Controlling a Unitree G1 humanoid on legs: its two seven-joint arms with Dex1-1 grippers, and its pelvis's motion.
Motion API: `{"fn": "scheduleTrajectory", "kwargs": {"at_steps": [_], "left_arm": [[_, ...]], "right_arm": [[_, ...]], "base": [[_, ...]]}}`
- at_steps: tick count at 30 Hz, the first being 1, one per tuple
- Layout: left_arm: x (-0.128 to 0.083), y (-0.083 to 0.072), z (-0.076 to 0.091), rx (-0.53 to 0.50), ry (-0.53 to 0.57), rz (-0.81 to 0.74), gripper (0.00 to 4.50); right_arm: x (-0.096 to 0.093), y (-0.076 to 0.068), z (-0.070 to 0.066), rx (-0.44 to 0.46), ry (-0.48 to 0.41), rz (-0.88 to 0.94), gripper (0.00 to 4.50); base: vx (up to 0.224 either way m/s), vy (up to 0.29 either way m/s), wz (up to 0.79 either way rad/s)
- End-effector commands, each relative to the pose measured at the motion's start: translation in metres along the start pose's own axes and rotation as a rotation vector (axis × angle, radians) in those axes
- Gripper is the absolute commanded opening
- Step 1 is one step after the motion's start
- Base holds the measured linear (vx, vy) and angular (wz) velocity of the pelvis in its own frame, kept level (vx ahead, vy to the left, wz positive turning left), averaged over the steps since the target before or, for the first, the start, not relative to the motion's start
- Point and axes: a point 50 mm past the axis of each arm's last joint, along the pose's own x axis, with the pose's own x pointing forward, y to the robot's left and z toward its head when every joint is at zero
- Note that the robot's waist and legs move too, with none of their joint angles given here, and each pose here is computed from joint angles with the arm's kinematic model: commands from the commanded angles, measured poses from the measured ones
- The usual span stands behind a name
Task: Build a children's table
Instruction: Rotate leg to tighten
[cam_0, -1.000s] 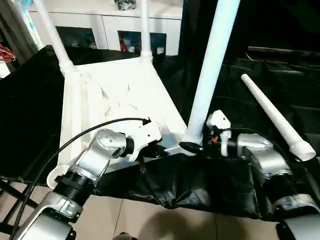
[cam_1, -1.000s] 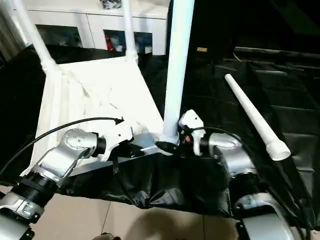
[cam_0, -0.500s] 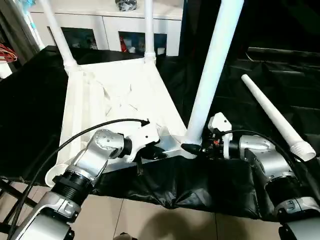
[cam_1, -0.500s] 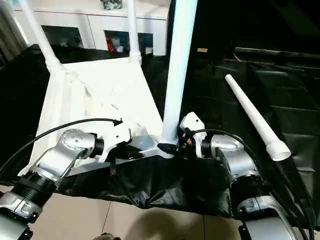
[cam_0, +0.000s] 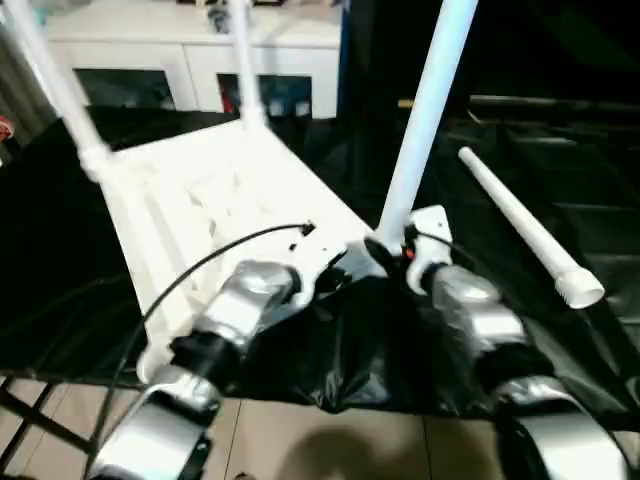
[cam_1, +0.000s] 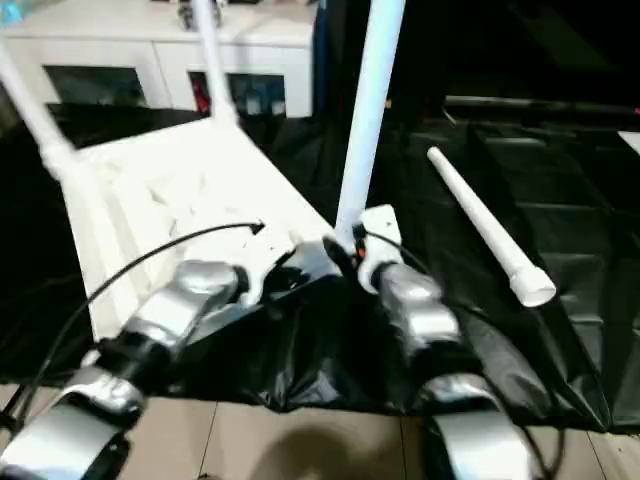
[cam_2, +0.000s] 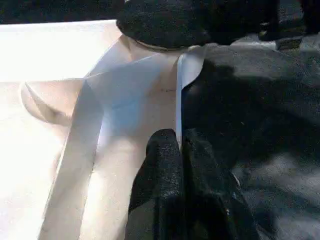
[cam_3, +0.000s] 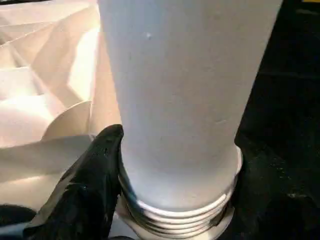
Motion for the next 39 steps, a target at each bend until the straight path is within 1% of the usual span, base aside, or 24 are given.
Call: {"fn": "scheduleTrajectory", "kwargs": {"at_steps": [1,2,3,4,5,6,10,11,13,15,16,18,19,20,22,25,26,30,32,33,34,36,37,39], "left_arm": [[0.006,-0.006,0.025,0.04,-0.113,-0.023,0.0],[0.006,-0.006,0.025,0.041,-0.114,-0.024,0.0],[0.005,-0.006,0.023,0.052,-0.116,-0.038,0.0],[0.003,-0.005,0.021,0.063,-0.114,-0.05,0.0],[0.002,-0.005,0.02,0.07,-0.116,-0.057,0.0],[0.002,-0.005,0.02,0.074,-0.117,-0.061,0.0],[-0.004,-0.005,0.014,0.108,-0.107,-0.112,0.0],[-0.005,-0.005,0.014,0.112,-0.107,-0.121,0.0],[-0.012,-0.005,0.009,0.14,-0.111,-0.178,0.0],[-0.014,-0.005,0.008,0.147,-0.11,-0.194,0.0],[-0.018,-0.007,0.005,0.158,-0.115,-0.238,0.0],[-0.019,-0.007,0.004,0.162,-0.117,-0.254,0.0],[-0.024,-0.009,0.001,0.178,-0.121,-0.3,0.0],[-0.024,-0.009,0.001,0.178,-0.121,-0.3,0.0],[-0.028,-0.01,-0.003,0.198,-0.111,-0.348,0.0],[-0.032,-0.01,-0.006,0.205,-0.101,-0.378,0.0],[-0.038,-0.009,-0.011,0.214,-0.078,-0.425,0.0],[-0.048,-0.008,-0.019,0.229,-0.037,-0.508,0.0],[-0.05,-0.007,-0.02,0.229,-0.031,-0.517,0.0],[-0.05,-0.007,-0.02,0.229,-0.029,-0.517,0.0],[-0.051,-0.006,-0.02,0.229,-0.027,-0.523,0.0],[-0.053,-0.005,-0.021,0.227,-0.022,-0.541,0.0],[-0.054,-0.006,-0.021,0.225,-0.02,-0.553,0.0],[-0.056,-0.006,-0.022,0.219,-0.016,-0.57,0.0]], "right_arm": [[0.005,0.024,-0.013,-0.003,0.031,0.082,3.11],[0.005,0.024,-0.013,-0.004,0.029,0.082,3.46],[0.004,0.022,-0.011,0.015,0.009,0.085,3.46],[0.003,0.017,-0.006,0.041,-0.025,0.092,3.55],[0.003,0.016,-0.005,0.036,-0.032,0.095,3.55],[0.002,0.015,-0.004,0.032,-0.037,0.096,3.67],[-0.003,0.005,0.001,-0.041,-0.055,0.134,4.01],[-0.004,0.004,0.0,-0.048,-0.055,0.147,4.01],[-0.014,-0.004,-0.001,-0.093,-0.048,0.247,4.01],[-0.017,-0.006,-0.002,-0.11,-0.044,0.279,4.01],[-0.025,-0.011,-0.004,-0.141,-0.023,0.35,4.01],[-0.028,-0.012,-0.005,-0.149,-0.014,0.376,4.01],[-0.035,-0.015,-0.007,-0.178,0.009,0.444,4.01],[-0.035,-0.015,-0.007,-0.178,0.009,0.444,4.01],[-0.043,-0.017,-0.007,-0.194,0.034,0.524,4.01],[-0.048,-0.019,-0.007,-0.199,0.045,0.575,4.01],[-0.056,-0.02,-0.006,-0.22,0.073,0.657,4.01],[-0.067,-0.02,-0.006,-0.259,0.117,0.749,4.01],[-0.069,-0.02,-0.006,-0.266,0.127,0.767,3.74],[-0.069,-0.02,-0.006,-0.269,0.131,0.773,3.74],[-0.071,-0.02,-0.006,-0.273,0.139,0.786,3.56],[-0.073,-0.018,-0.006,-0.27,0.145,0.803,3.47],[-0.073,-0.018,-0.006,-0.269,0.145,0.806,3.29],[-0.073,-0.016,-0.006,-0.266,0.145,0.811,3.22]], "base": [[0.0,0.0,0.0],[0.0,0.0,0.0],[0.0,0.0,0.0],[0.0,0.0,0.0],[0.0,0.0,0.0],[0.0,0.0,0.0],[0.0,0.0,0.0],[0.0,0.0,0.0],[0.0,0.0,0.0],[0.0,0.0,0.0],[0.0,0.0,0.0],[0.0,0.0,0.0],[0.0,0.0,0.0],[0.0,0.0,0.0],[0.0,0.0,0.0],[0.0,0.0,0.0],[0.0,0.0,0.0],[0.0,0.0,0.0],[0.0,0.0,0.0],[0.0,0.0,0.0],[0.0,0.0,0.0],[0.0,0.0,0.0],[0.0,0.0,0.0],[0.0,0.0,0.0]]}}
